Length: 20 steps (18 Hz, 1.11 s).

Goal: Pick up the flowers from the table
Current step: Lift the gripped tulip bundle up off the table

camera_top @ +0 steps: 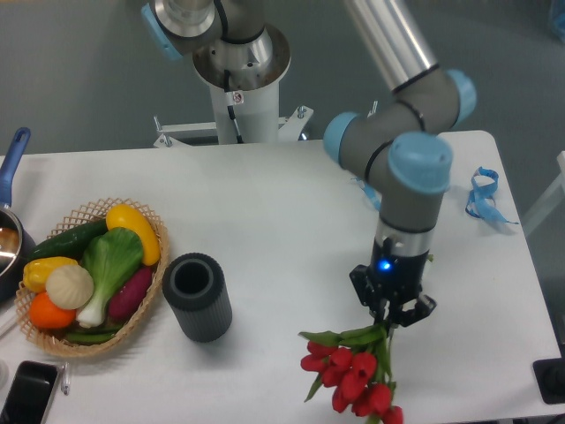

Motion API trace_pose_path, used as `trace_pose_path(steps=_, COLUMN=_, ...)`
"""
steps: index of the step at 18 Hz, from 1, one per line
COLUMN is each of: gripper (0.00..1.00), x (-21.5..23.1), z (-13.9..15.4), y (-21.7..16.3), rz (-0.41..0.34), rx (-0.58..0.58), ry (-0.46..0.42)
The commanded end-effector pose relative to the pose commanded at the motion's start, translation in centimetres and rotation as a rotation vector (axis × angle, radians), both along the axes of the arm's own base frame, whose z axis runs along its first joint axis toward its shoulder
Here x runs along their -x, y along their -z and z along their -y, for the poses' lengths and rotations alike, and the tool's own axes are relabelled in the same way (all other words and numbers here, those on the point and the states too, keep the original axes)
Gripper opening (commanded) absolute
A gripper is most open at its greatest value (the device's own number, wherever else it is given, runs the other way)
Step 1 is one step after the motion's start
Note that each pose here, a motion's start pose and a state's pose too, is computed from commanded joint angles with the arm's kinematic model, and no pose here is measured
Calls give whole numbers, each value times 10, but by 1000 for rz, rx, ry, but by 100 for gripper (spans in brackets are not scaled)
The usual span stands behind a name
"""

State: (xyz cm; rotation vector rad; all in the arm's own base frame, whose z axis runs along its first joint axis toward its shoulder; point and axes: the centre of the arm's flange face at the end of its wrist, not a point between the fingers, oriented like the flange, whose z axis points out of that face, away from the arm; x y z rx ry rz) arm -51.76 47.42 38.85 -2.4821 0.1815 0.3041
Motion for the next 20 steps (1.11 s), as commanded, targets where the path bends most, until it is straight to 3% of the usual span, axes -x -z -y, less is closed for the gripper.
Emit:
trace_pose_path(steps=7, gripper=22, x=10, z=40, y=-61, rz=125, rx=-267, ry=-34)
trace_pose_path(steps=11, gripper=22, x=19, z=63, y=-79, rz=194, rx=-407, ry=-6)
trace_pose_path(steps=20, gripper=22, x=20, z=78, y=-88, rz=197, rx=-433, ry=-17)
